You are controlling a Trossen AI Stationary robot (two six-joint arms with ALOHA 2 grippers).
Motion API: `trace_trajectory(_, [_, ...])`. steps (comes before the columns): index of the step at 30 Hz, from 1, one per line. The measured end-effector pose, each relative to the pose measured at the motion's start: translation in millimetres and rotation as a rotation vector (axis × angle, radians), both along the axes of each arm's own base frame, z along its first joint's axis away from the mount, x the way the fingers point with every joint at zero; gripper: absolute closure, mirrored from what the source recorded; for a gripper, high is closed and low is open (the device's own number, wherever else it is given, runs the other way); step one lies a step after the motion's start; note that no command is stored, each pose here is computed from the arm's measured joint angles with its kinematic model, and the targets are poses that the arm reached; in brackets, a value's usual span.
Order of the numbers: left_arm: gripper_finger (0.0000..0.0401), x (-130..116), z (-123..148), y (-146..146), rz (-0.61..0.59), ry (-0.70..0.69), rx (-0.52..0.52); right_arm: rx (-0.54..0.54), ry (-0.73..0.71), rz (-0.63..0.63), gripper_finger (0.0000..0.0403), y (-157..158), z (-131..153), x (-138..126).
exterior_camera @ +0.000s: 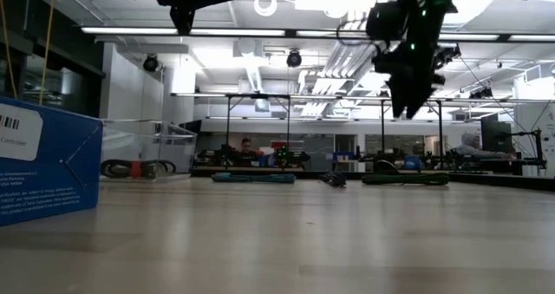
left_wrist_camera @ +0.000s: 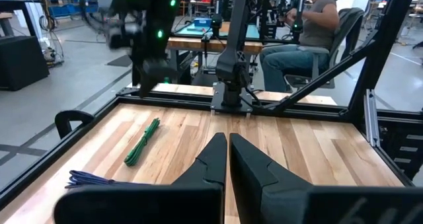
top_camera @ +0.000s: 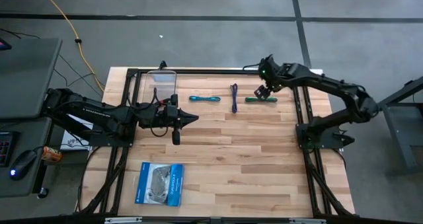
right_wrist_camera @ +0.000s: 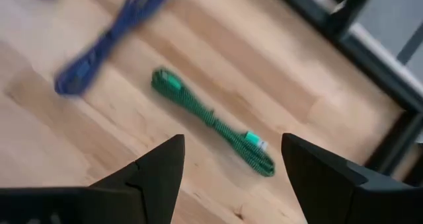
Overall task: Pick and place USB-C Cables
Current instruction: Put the green USB cable into the transparent bin
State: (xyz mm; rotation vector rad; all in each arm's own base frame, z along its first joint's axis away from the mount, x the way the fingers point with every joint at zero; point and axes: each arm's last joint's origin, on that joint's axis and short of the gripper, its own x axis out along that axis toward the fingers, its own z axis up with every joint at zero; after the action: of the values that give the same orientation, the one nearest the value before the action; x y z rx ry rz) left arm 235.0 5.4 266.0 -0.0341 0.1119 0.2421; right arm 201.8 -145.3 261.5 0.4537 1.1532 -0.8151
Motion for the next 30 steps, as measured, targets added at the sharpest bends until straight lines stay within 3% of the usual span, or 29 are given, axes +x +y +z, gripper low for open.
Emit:
trace_trajectory(10, [0.0401, 0.0, 0.0, 0.1, 0.0, 0.0, 0.0, 0.123, 0.14, 0.115, 0.0157, -14.5, -57.5, 17.2])
trace_trajectory(30, [0.0401, -0.3, -2.2, 0.1, 0.0, 0.023, 0.0, 0.151, 0.3, 0.264, 0.0157, -34.8, -123.1, 41.6])
